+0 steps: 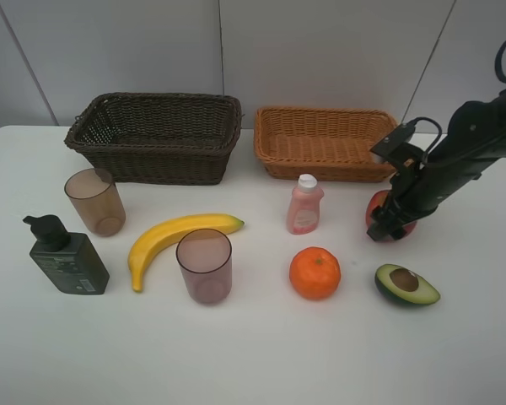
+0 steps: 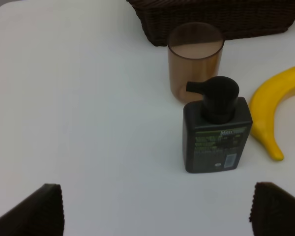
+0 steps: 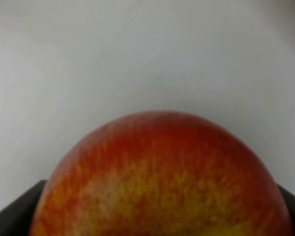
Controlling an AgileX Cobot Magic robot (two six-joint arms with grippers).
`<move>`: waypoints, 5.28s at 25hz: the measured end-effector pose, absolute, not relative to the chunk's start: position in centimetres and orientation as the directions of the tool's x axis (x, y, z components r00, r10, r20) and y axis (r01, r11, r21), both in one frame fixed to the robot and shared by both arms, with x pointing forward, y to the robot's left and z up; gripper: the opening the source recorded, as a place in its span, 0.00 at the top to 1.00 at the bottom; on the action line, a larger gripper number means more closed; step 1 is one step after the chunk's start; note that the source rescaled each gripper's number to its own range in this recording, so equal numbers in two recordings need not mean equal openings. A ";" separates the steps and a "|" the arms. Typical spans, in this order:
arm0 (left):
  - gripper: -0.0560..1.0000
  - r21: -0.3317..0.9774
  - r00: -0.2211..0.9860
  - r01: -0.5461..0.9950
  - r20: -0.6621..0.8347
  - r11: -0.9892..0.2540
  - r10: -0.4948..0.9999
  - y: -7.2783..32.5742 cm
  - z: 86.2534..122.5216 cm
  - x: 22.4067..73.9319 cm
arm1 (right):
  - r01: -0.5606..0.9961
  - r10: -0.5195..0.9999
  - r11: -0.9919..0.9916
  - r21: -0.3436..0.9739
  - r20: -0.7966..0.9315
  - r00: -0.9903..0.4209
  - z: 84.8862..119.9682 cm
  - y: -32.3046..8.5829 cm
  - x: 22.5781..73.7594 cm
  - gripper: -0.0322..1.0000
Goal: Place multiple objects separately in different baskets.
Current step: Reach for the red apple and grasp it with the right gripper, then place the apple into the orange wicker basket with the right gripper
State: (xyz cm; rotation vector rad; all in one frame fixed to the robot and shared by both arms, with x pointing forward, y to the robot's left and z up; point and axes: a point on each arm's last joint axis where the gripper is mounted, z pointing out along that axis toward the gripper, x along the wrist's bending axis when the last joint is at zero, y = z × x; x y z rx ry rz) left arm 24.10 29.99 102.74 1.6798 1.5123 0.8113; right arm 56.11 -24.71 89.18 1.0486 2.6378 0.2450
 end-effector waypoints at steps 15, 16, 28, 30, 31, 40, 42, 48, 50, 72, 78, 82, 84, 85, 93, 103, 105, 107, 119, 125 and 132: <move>0.00 0.842 0.112 0.538 -0.014 -0.049 0.994 30.0 102.7 24.1 | 0.691 0.693 0.721 0.059 -0.045 -0.719 92.1 -24.6 56.6 0.29; 0.00 0.842 0.112 0.538 -0.014 -0.049 0.994 30.0 102.7 24.1 | 0.691 0.693 0.721 0.048 -0.036 -0.720 92.6 -24.6 56.8 0.29; 0.00 0.842 0.112 0.538 -0.014 -0.049 0.994 30.0 102.7 24.1 | 0.692 0.700 0.714 0.108 -0.070 -0.711 99.9 -24.0 60.7 0.29; 0.00 0.842 0.112 0.538 -0.014 -0.049 0.994 30.0 102.7 24.1 | 0.692 0.706 0.708 0.141 -0.092 -0.703 100.9 -24.1 61.4 0.29; 0.00 0.842 0.112 0.538 -0.014 -0.049 0.994 30.0 102.7 24.1 | 0.692 0.708 0.705 0.157 -0.104 -0.698 101.4 -24.2 61.8 0.29; 0.00 0.842 0.112 0.538 -0.014 -0.049 0.994 30.0 102.7 24.1 | 0.679 0.741 0.670 0.301 -0.210 -0.638 102.8 -25.3 66.0 0.29; 0.00 0.842 0.112 0.538 -0.014 -0.049 0.994 30.0 102.7 24.1 | 0.672 0.744 0.666 0.323 -0.225 -0.629 102.3 -25.3 67.1 0.29; 0.00 0.842 0.112 0.538 -0.014 -0.049 0.994 30.0 102.7 24.1 | 0.642 0.751 0.657 0.395 -0.271 -0.602 100.3 -25.0 70.1 0.29; 0.00 0.842 0.112 0.538 -0.014 -0.049 0.994 30.0 102.7 24.1 | 0.637 0.762 0.642 0.427 -0.267 -0.590 99.5 -24.8 70.8 0.29; 0.00 0.842 0.112 0.538 -0.014 -0.049 0.994 30.0 102.7 24.1 | 0.624 0.791 0.601 0.499 -0.263 -0.552 95.9 -24.4 72.8 0.29; 0.00 0.842 0.112 0.538 -0.014 -0.049 0.994 30.0 102.7 24.1 | 0.625 0.791 0.601 0.498 -0.262 -0.553 95.9 -24.4 72.8 0.29; 0.00 0.842 0.112 0.538 -0.014 -0.049 0.994 30.0 102.7 24.1 | 0.629 0.790 0.602 0.492 -0.257 -0.556 95.8 -24.4 72.8 0.29; 0.00 0.842 0.112 0.538 -0.014 -0.049 0.994 30.0 102.7 24.1 | 0.633 0.790 0.603 0.485 -0.252 -0.559 95.8 -24.4 72.7 0.29; 0.00 0.842 0.112 0.538 -0.014 -0.049 0.994 30.0 102.7 24.1 | 0.636 0.789 0.604 0.480 -0.249 -0.561 95.7 -24.4 72.6 0.29; 0.00 0.842 0.112 0.538 -0.014 -0.049 0.994 30.0 102.7 24.1 | 0.630 0.789 0.605 0.487 -0.258 -0.558 95.8 -24.4 72.7 0.03; 0.00 0.842 0.112 0.538 -0.014 -0.049 0.994 30.0 102.7 24.1 | 0.624 0.789 0.604 0.495 -0.264 -0.554 95.9 -24.4 72.8 0.01; 0.00 0.842 0.112 0.538 -0.014 -0.049 0.994 30.0 102.7 24.1 | 0.624 0.789 0.604 0.495 -0.264 -0.554 95.9 -24.4 72.8 0.01; 0.00 0.842 0.112 0.538 -0.014 -0.049 0.994 30.0 102.7 24.1 | 0.624 0.789 0.604 0.495 -0.264 -0.554 95.9 -24.4 72.8 0.01; 0.00 0.842 0.112 0.538 -0.014 -0.049 0.994 30.0 102.7 24.1 | 0.633 0.793 0.598 0.492 -0.248 -0.556 95.8 -24.3 72.7 0.01; 0.00 0.842 0.112 0.538 -0.014 -0.049 0.994 30.0 102.7 24.1 | 0.644 0.790 0.601 0.473 -0.233 -0.567 96.6 -24.4 72.2 0.01; 0.00 0.842 0.112 0.538 -0.014 -0.049 0.994 30.0 102.7 24.1 | 0.659 0.780 0.615 0.432 -0.211 -0.589 99.2 -24.5 70.8 0.01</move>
